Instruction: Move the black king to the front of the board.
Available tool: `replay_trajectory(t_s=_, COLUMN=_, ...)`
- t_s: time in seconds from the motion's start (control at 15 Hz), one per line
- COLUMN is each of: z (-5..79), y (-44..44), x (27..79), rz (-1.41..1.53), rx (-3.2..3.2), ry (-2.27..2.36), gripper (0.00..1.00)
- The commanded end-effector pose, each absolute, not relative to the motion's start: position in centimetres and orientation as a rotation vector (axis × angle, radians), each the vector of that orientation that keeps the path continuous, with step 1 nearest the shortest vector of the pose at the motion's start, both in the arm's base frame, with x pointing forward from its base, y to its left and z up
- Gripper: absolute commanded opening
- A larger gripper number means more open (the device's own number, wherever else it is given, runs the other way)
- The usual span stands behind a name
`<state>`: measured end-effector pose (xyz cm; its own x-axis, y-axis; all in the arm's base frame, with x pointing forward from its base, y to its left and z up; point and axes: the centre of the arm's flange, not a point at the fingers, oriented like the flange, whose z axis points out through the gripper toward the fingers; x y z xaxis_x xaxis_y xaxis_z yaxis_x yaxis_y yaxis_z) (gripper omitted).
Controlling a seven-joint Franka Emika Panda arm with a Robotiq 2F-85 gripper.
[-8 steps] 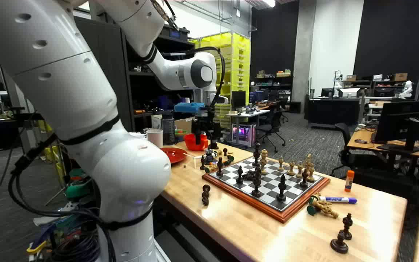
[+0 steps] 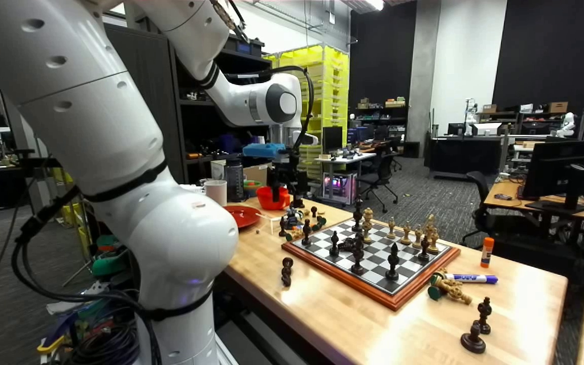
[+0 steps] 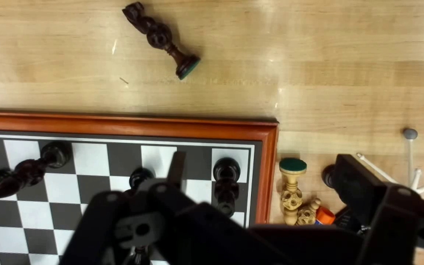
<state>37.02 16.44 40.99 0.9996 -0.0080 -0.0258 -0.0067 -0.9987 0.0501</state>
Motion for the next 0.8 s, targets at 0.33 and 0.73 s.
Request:
replay_trajectory(t_s=0.33, z=42.7, y=19.1, x=44.4, rz=-0.131, rx=3.076, ry=-0.009, gripper=1.00)
replay_trajectory(t_s=0.73, z=44.1, y=19.2, x=54.9, rz=-0.021, rx=3.052, ry=-0.188, gripper=1.00)
